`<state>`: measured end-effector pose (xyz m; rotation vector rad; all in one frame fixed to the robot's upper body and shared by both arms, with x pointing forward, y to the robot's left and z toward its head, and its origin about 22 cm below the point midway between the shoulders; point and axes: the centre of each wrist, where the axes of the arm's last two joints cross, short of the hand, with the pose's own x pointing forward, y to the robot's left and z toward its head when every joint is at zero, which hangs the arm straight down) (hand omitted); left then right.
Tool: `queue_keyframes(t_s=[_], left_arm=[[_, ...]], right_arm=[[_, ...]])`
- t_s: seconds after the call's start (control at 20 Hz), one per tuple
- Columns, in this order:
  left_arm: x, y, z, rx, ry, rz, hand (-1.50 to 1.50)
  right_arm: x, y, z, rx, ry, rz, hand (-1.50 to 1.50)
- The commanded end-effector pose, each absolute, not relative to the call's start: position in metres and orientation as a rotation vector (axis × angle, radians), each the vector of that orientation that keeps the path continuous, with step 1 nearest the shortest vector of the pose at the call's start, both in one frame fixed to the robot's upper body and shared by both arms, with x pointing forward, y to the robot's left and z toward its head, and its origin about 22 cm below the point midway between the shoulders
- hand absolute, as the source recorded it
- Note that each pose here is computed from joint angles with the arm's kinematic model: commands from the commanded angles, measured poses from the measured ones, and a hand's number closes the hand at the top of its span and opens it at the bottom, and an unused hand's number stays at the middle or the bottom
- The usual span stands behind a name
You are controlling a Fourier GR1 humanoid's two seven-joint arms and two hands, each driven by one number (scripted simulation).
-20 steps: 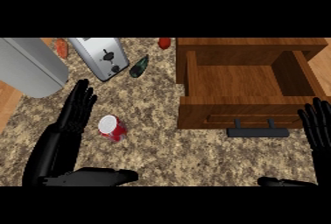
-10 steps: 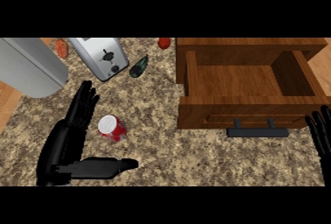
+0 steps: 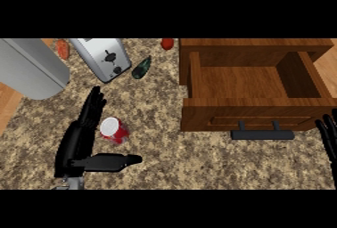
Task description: Pick up the can, place it into the drawer and close the drawer
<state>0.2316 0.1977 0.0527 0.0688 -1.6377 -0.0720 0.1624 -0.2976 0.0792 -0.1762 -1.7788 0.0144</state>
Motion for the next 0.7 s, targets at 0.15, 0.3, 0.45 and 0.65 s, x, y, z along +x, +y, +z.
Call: queue_keyframes(t_s=[0.15,0.3,0.45,0.65], left_arm=[[0.228,0.202,0.035,0.1,-1.63,-0.044,-1.5],[0.246,0.21,0.007,0.113,-1.615,-0.052,-1.5],[0.231,0.233,0.005,0.106,-1.614,-0.032,-1.5],[0.239,0.241,-0.002,0.139,-1.606,-0.011,-1.5]], right_arm=[[0.182,-0.308,0.081,-0.168,-1.778,0.016,-1.5],[0.176,-0.299,0.062,-0.181,-1.775,0.01,-1.5],[0.178,-0.309,0.077,-0.167,-1.782,0.042,-1.5],[0.172,-0.326,0.066,-0.189,-1.789,0.032,-1.5]])
